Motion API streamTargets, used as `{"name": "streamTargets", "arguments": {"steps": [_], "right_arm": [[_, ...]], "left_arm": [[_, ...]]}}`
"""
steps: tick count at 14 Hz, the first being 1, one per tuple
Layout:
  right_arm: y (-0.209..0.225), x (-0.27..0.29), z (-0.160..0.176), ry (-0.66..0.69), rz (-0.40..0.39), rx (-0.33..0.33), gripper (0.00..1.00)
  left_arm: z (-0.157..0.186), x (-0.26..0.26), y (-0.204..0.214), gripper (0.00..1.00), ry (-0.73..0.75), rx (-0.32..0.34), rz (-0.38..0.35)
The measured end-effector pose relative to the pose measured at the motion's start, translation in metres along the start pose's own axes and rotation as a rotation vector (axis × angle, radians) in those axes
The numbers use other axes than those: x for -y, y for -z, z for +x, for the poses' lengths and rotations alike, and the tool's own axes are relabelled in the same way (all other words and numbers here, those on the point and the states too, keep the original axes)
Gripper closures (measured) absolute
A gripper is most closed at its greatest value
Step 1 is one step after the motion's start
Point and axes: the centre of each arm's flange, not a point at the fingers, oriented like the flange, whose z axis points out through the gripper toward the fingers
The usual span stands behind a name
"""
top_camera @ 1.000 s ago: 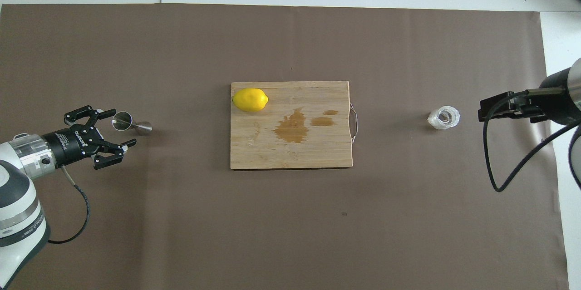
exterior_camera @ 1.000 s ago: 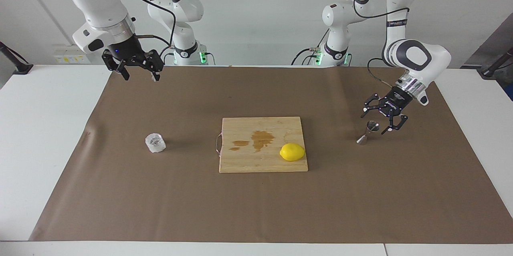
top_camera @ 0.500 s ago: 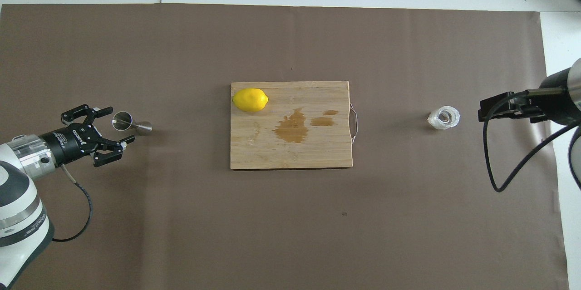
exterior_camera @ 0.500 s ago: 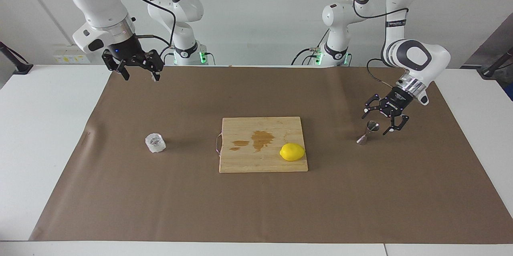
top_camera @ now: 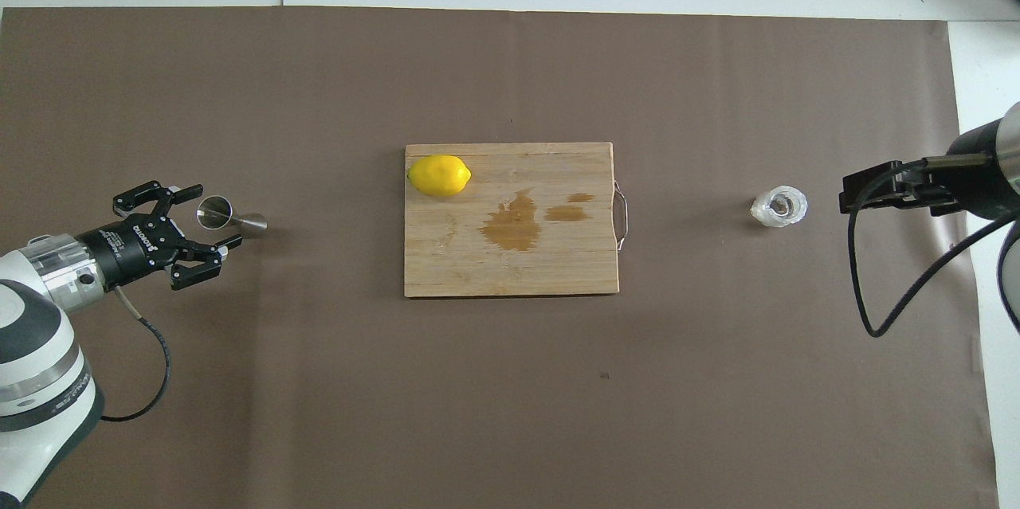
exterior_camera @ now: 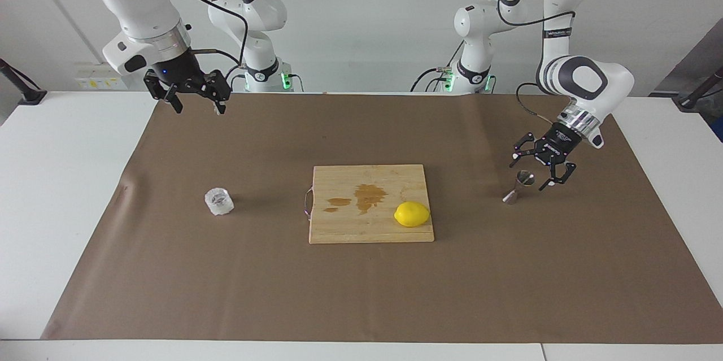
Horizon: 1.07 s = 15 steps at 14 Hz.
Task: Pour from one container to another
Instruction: 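Reach the left gripper forward around the small metal cup, then close the left gripper on the metal cup and lift it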
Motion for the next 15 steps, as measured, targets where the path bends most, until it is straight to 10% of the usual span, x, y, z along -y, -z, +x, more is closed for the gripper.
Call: {"name": "streamTargets", "arguments": {"steps": [15], "right_arm": [[0.0, 0.0, 0.0, 0.0, 0.0, 0.0, 0.0]], "left_arm": [[0.0016, -0.0018, -0.0015, 0.23, 0.002, -0.013, -0.018]]}}
